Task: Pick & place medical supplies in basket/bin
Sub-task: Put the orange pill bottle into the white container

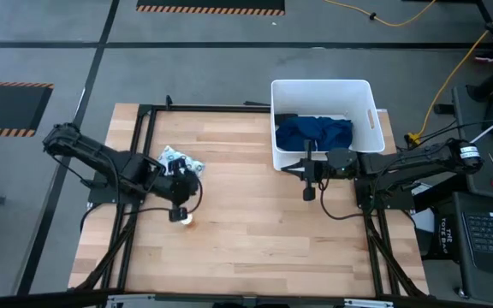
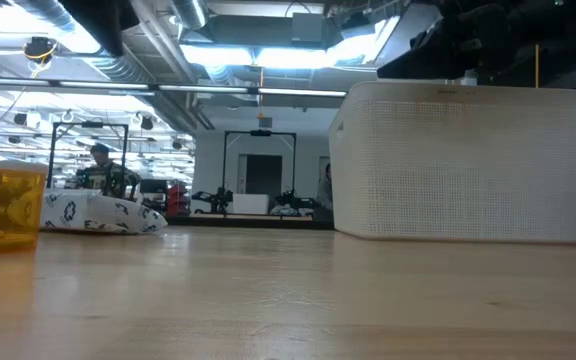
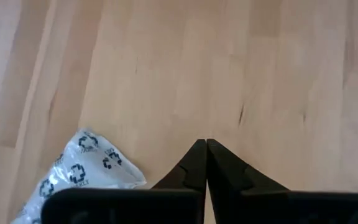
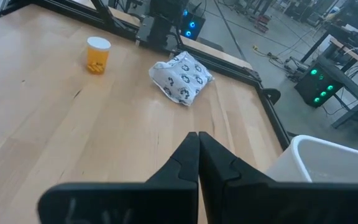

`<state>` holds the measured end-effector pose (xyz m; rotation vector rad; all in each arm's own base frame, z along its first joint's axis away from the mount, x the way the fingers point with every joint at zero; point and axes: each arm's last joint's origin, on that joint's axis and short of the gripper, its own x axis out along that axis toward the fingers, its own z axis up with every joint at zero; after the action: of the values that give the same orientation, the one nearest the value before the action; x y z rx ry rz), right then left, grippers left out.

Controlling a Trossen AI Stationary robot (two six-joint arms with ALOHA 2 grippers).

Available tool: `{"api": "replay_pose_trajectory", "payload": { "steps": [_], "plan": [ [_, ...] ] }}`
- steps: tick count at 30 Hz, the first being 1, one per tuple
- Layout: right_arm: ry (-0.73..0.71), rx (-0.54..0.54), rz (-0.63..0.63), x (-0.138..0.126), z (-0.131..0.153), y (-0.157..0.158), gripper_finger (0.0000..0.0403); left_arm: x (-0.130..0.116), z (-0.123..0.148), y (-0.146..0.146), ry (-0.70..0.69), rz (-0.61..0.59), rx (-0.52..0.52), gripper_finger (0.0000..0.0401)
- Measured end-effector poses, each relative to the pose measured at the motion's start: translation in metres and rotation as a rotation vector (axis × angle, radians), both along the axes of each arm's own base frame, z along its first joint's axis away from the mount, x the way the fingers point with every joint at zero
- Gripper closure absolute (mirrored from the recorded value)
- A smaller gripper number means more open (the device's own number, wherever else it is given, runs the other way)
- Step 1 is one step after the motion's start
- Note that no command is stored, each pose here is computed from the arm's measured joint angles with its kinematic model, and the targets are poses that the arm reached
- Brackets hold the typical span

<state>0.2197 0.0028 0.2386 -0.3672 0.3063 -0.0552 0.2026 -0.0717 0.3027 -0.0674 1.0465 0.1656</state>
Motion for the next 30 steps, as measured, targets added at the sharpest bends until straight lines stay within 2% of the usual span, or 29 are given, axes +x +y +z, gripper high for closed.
{"api": "replay_pose_trajectory", "payload": {
  "steps": [7,10,16,25,30],
  "plan": [
    [0.01,0.001,-0.001,0.0,-0.001,0.0,0.04,0.007,-0.013,-0.015,0.049,-0.027,0.061,0.0365],
    [0.011,0.0,-0.001,0.0,-0.001,0.0,0.04,0.012,-0.019,-0.018,0.054,0.015,0.091,0.0341],
    [0.016,-0.047,0.012,0.0,-0.001,0.0,0.04,0.023,-0.036,-0.026,0.09,0.143,0.043,0.0281],
    [0.025,-0.129,0.036,0.0,-0.001,0.0,0.04,0.031,-0.054,-0.04,0.135,0.231,0.011,0.0186],
    [0.01,-0.154,0.042,0.0,0.001,0.0,0.04,0.03,-0.058,-0.048,0.152,0.259,-0.02,0.0155]
  ]
}}
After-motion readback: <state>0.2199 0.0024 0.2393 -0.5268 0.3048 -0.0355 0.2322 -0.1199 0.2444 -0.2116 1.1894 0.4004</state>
